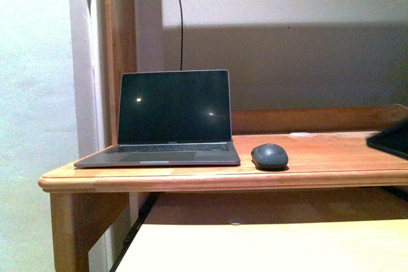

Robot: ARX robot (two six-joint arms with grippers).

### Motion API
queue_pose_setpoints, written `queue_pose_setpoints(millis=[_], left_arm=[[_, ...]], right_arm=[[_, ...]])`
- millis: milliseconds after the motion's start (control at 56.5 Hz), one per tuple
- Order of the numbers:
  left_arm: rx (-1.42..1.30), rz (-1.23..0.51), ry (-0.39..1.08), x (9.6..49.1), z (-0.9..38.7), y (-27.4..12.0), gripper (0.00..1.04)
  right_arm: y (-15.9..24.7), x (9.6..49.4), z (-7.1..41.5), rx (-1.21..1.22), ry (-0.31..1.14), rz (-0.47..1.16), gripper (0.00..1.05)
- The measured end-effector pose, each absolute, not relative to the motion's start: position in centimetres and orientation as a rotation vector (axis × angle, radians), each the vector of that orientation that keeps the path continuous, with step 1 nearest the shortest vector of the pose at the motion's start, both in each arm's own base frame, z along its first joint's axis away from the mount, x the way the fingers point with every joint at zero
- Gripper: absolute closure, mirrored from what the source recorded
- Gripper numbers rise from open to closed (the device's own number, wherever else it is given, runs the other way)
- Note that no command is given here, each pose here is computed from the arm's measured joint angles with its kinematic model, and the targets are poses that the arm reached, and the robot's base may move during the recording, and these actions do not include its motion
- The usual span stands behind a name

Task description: Place mouse

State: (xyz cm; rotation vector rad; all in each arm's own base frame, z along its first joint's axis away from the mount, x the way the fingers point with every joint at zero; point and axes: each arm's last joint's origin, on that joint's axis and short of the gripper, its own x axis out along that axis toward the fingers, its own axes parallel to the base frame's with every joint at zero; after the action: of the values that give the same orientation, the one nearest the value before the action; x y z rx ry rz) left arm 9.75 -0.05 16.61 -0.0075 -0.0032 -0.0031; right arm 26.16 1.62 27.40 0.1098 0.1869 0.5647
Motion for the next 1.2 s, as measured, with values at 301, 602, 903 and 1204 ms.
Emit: queue_pose_setpoints(millis=[301,602,903,1204], left_arm=[[-0.007,-0.003,-0.003,9.7,16.6,0.0,0.08],[-0.007,-0.003,-0.003,9.7,16.6,0.0,0.08],[-0.007,-0.003,-0.003,9.7,16.6,0.0,0.08],[-0.007,-0.003,-0.003,9.7,16.6,0.0,0.08]], right_arm=[[-1.6,20.7,22.3,0.087,0.296,0.719,0.07],[-1.0,20.4,19.1,-0.056,0.345,0.705,0.07],[4.7,23.3,17.1,-0.172,0.363,0.714,0.07],[9.3,27.1,17.2,-0.189,0.334,0.659,0.07]])
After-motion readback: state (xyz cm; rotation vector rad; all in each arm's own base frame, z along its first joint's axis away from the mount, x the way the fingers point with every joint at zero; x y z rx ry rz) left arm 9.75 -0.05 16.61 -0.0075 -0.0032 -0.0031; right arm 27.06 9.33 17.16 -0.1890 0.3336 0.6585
